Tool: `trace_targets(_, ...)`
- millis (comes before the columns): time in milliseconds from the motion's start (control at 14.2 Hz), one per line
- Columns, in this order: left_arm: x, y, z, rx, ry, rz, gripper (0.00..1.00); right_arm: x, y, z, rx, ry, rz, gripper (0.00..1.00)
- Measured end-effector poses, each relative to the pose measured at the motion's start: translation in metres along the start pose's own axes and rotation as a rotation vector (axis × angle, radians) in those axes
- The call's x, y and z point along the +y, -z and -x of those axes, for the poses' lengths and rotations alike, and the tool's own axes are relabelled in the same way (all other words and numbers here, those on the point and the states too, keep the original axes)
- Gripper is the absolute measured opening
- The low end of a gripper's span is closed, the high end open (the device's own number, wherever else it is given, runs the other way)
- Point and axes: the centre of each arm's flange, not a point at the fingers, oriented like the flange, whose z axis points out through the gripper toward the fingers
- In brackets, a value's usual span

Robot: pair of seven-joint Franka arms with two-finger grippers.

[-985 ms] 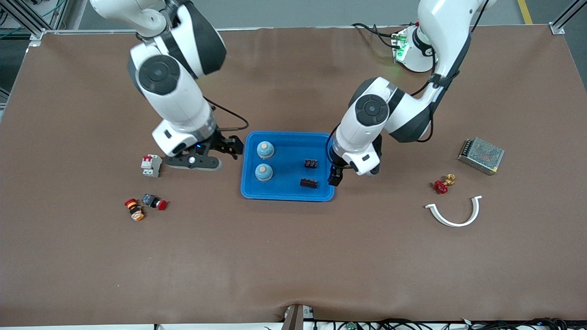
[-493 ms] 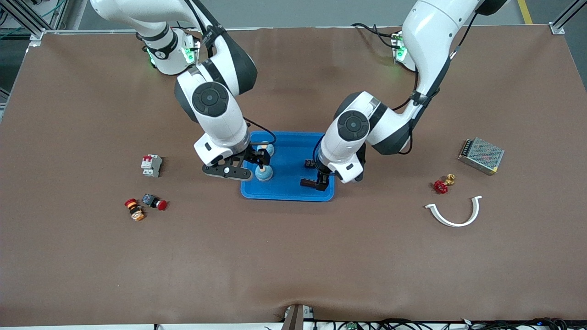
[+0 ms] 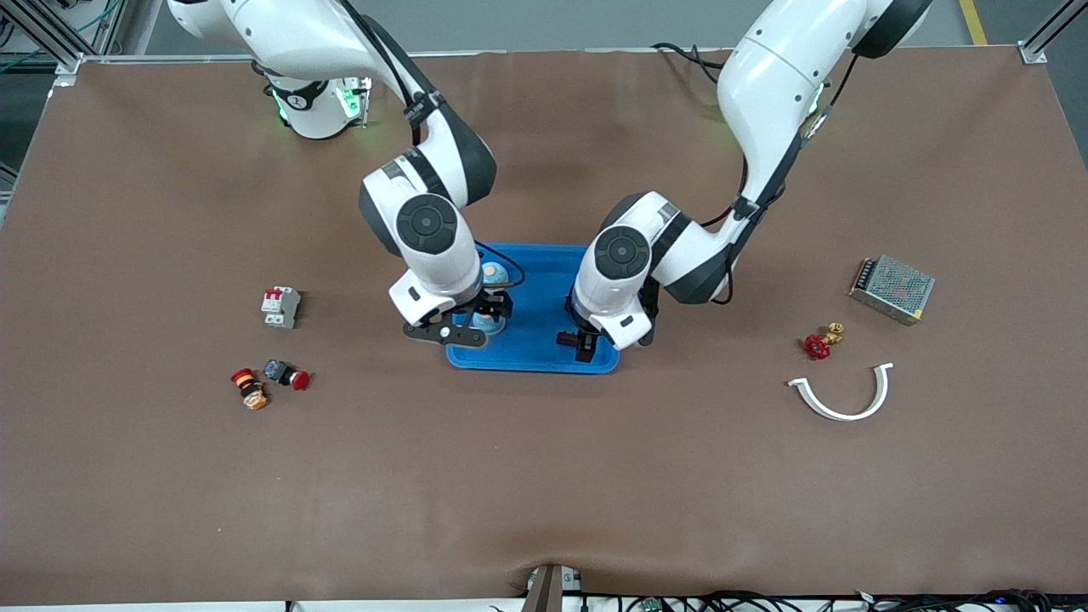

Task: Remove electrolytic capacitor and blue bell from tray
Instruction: 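Reach the left gripper over a capacitor while the right gripper reaches a bell, then lower and close the left gripper on capacitor while the right grips bell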

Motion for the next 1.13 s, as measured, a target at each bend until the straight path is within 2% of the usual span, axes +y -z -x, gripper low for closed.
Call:
trace_targets(352, 0.014, -0.017, 0.004, -0.014, 0.007, 0.030, 1.00, -0.011, -0.030, 0.009, 0.012, 0.013, -0.009, 1.00)
trace_targets(633, 0.011, -0.035, 0.009, 0.018, -0.008, 0.048, 1.00, -0.003, -0.066, 0.021, 0.034, 0.017, -0.029, 1.00)
trace_targets(1126, 0.008, -0.043, 0.014, 0.019, -0.011, 0.053, 1.00, -0.005, -0.090, 0.037, 0.038, 0.036, -0.031, 1.00)
